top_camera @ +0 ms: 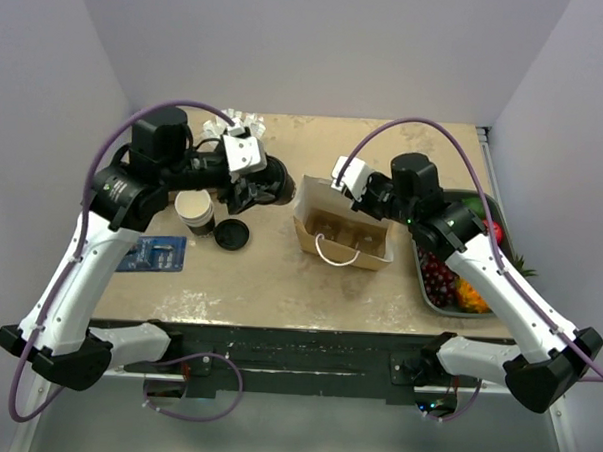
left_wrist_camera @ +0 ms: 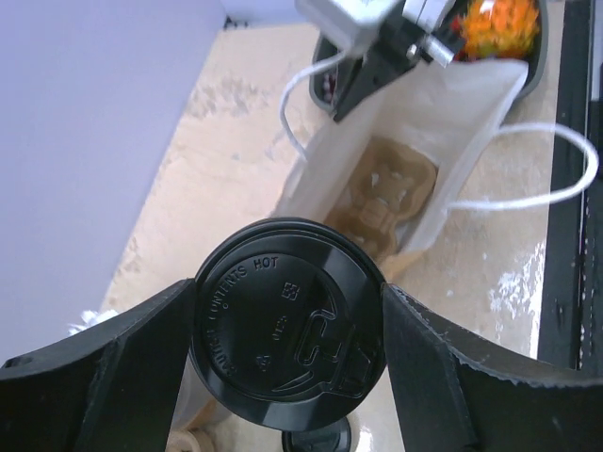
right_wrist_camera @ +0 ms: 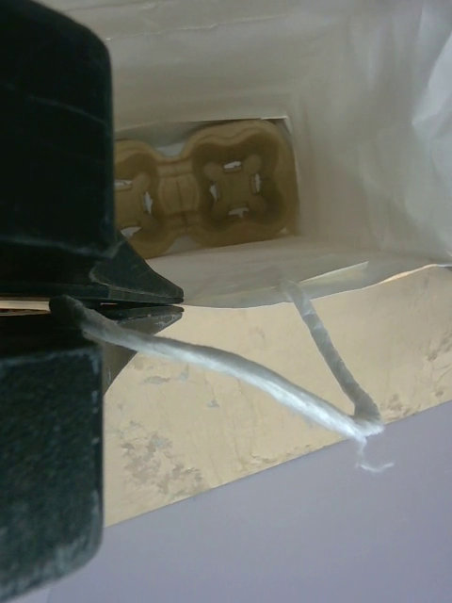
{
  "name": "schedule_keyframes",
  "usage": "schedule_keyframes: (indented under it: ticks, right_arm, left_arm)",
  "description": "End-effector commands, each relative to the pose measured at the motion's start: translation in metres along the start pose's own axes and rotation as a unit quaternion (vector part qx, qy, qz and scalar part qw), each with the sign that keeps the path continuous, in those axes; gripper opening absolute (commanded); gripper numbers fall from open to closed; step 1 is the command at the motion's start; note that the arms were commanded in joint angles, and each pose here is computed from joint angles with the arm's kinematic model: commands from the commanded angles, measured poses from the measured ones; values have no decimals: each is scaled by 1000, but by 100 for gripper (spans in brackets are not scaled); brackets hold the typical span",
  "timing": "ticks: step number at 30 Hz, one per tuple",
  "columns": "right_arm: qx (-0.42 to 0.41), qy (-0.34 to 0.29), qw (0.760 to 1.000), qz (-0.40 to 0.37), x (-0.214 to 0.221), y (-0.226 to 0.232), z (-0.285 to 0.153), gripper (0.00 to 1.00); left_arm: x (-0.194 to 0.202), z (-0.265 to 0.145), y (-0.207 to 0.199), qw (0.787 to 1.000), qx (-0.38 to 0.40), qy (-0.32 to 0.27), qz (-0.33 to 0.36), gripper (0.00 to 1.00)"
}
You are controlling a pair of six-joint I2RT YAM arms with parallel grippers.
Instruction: Pack the takeout coffee
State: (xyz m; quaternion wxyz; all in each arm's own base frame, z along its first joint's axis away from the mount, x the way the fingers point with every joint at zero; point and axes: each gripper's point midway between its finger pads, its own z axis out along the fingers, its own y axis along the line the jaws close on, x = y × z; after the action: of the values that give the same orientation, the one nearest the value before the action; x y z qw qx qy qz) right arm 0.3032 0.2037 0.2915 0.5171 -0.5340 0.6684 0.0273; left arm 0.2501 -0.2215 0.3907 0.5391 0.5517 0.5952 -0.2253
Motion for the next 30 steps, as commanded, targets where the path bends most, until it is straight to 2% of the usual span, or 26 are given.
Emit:
schedule_keyframes:
  ticks: [1,5,9,15,21,30]
  right_arm:
    - [5,-16,999,27,-17,-10,-11,0]
    - [8,-19,999,41,-19,-13,-12,0]
    - [4,-25,998,53,-21,-12,-12,0]
    - [4,-28,997,70,-23,-12,-14,0]
    - [3,-35,995,93,-26,-15,-17,0]
    - [-1,-37,994,107,-29,-16,-20,0]
  left_arm:
    - [-44,-16,0,999,5,-50,2,66]
    - [-66,-14,-3,995,35,-92,8,66]
    - [-71,0,-13,989,80,-127,-8,65]
    - [-70,25,-15,983,96,-157,-11,64]
    - [-60,53,-24,983,109,-146,-5,63]
    - [-30,95,-30,992,91,-77,37,59]
